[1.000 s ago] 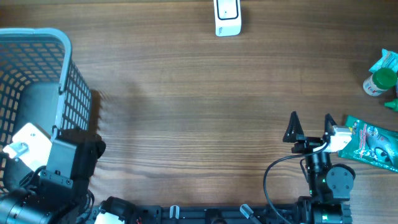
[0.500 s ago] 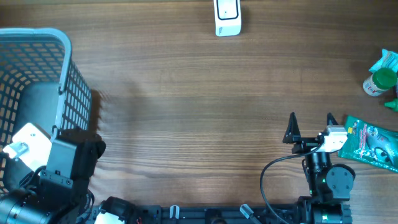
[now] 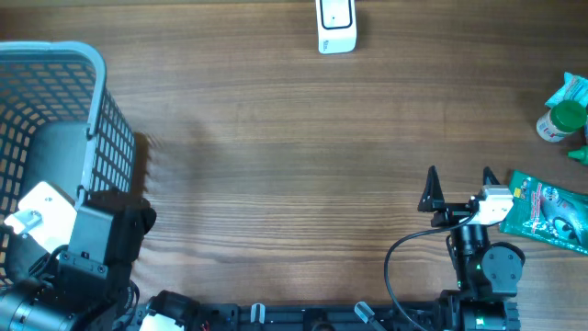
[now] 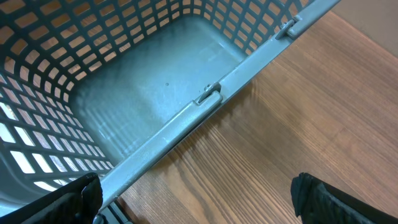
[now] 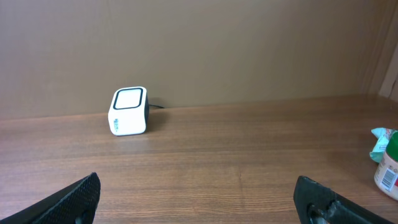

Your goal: Scan the item barcode

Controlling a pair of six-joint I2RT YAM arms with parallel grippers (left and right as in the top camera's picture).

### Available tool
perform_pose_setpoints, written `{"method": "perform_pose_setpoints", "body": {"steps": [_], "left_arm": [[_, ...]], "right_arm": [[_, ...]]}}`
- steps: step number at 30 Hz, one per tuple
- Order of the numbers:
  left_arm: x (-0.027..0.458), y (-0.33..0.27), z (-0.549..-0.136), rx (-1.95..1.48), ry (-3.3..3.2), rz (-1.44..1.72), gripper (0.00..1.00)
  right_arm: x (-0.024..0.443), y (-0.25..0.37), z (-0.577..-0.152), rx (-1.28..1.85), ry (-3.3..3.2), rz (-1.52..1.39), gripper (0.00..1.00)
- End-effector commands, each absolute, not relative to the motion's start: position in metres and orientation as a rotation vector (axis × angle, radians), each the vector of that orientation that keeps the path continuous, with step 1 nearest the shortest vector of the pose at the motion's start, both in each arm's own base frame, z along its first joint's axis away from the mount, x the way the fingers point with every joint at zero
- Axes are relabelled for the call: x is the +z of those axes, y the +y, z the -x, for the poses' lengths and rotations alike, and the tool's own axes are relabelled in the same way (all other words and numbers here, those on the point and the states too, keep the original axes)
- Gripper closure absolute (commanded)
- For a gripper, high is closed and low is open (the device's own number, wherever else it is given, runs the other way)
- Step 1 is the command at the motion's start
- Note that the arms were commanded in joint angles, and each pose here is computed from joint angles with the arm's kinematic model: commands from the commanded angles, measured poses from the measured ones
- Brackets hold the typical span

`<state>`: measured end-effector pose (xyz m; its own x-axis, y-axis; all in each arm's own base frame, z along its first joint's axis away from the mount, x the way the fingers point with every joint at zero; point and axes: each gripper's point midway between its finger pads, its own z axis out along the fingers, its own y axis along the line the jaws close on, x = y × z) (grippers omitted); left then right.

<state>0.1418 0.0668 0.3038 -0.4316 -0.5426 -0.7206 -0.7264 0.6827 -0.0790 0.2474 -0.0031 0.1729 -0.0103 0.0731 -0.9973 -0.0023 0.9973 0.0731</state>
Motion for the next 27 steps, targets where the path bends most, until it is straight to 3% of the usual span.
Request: {"method": "perform_pose_setpoints", "body": {"steps": [1,5,9,11,21,27], "left_arm": [[0.303,0.061,-0.142,0.267,2.153,0.970,0.00],[0.323,0.059,-0.131,0.007,1.987,1.011,0.00],[0.358,0.013,-0.153,-0.224,1.808,0.423,0.00],[0.357,0.000,-0.163,-0.292,1.640,0.306,0.00],[0.245,-0.031,-0.229,-0.380,1.458,0.080,0.00],[0.202,-0.040,-0.238,-0.294,1.537,-0.048,0.00]], "right_arm": [[0.175,-0.001,-0.247,0.050,1.569,-0.034,0.00],[0.175,-0.001,-0.247,0.050,1.569,-0.034,0.00],[0.175,-0.001,-0.247,0.049,1.569,-0.034,0.01],[0.175,-0.001,-0.247,0.050,1.569,-0.034,0.00],[0.175,-0.001,-0.247,0.049,1.569,-0.034,0.00],[0.175,-0.001,-0.247,0.050,1.569,-0.034,0.00]]}}
